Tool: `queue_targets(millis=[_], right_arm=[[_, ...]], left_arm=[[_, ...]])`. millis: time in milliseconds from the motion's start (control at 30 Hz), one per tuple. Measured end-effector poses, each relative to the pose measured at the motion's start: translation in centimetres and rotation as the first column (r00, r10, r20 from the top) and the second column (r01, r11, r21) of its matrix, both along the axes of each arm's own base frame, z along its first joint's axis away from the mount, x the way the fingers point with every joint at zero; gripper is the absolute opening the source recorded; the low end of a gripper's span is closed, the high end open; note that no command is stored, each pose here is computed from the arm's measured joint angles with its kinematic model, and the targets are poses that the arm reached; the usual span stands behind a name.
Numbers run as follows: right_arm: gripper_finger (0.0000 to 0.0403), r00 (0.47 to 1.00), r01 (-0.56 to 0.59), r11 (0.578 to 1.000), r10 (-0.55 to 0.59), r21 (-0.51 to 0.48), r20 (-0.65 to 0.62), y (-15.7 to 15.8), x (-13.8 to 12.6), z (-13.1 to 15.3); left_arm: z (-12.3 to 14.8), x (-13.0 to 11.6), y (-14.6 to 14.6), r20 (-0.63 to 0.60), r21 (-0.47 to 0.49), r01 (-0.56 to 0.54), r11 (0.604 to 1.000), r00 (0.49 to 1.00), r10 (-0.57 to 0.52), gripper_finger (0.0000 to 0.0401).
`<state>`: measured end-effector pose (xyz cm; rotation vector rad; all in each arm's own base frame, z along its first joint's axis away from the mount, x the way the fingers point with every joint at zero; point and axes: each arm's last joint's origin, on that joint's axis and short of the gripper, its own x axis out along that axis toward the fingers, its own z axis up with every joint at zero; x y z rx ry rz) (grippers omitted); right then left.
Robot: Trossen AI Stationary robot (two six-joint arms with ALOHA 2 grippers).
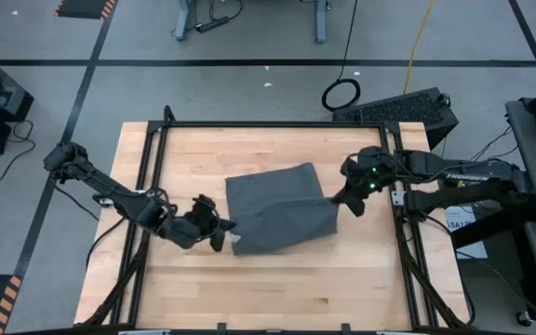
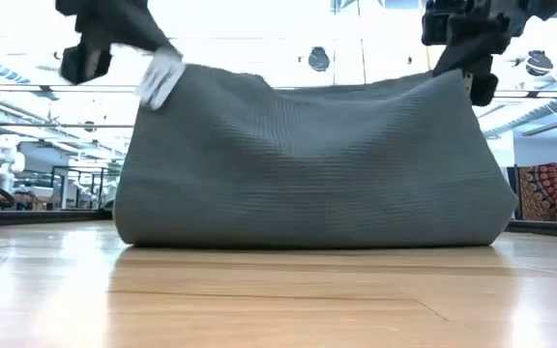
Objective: Roll towel
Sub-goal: Fold the gray towel on the center of table
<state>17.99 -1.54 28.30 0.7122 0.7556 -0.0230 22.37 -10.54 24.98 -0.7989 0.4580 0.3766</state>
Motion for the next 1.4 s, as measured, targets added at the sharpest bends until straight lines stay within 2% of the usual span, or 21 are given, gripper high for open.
queue_targets(millis=[67,133,267,400,567,633,700,833,900,1033,1133,1267,1400], right_arm=[[0.0000,0.997,-0.074,0.992,0.072,0.101,0.019,0.3,0.0,0.2],[0.0000,0.986,-0.164,0.965,0.160,0.202,0.040,1.0,-0.3,0.5],[0.0000,0.957,-0.289,0.895,0.283,0.341,0.069,2.6,-0.7,1.1],[0.0000,0.927,-0.365,0.830,0.364,0.422,0.086,4.3,-1.2,1.7],[0.0000,0.913,-0.399,0.796,0.391,0.455,0.118,5.7,-1.3,2.4],[0.0000,0.920,-0.387,0.813,0.371,0.435,0.127,5.9,-1.2,2.5],[0.0000,0.938,-0.348,0.858,0.325,0.378,0.124,5.8,-1.0,2.3],[0.0000,0.975,-0.215,0.960,0.202,0.179,0.089,4.9,-0.5,1.4],[0.0000,0.991,-0.130,0.989,0.126,0.067,0.053,4.3,-0.1,0.8],[0.0000,0.999,-0.050,0.991,0.050,-0.124,-0.004,2.9,1.2,-0.5],[0.0000,0.998,-0.019,0.979,0.005,-0.203,-0.069,2.0,2.4,-1.8],[0.0000,0.987,-0.030,0.970,-0.010,-0.241,-0.163,1.1,3.9,-3.7],[0.0000,0.972,-0.052,0.974,-0.001,-0.219,-0.234,0.8,4.7,-5.0]], left_arm=[[1.1,0.5,-0.6,0.098,-0.052,0.088,0.995,0.992,-0.082,0.0008],[2.1,0.7,-1.5,0.203,-0.097,0.178,0.979,0.967,-0.156,0.0008],[3.6,0.3,-3.3,0.356,-0.158,0.271,0.949,0.913,-0.201,0.0008],[4.9,-0.4,-4.8,0.406,-0.175,0.335,0.926,0.881,-0.242,0.0008],[4.9,-0.8,-5.4,0.392,-0.193,0.355,0.915,0.883,-0.260,0.0008],[4.5,-0.9,-5.3,0.360,-0.179,0.330,0.927,0.899,-0.250,0.0008],[3.9,-0.9,-5.1,0.301,-0.142,0.284,0.948,0.925,-0.232,0.0008],[2.1,-1.2,-3.9,0.132,-0.038,0.175,0.984,0.977,-0.168,0.0008],[1.2,-1.4,-3.1,0.036,0.004,0.115,0.993,0.993,-0.115,0.0008],[-0.1,-1.9,-1.7,-0.091,0.051,0.023,0.998,0.996,-0.018,0.0008],[-1.2,-1.8,-1.1,-0.141,0.083,0.000,0.997,0.990,0.012,0.0008],[-3.0,-1.2,-0.6,-0.196,0.080,-0.036,0.996,0.979,0.051,0.0008],[-4.2,-0.4,-1.1,-0.225,0.061,-0.020,0.998,0.974,0.033,0.0008]])
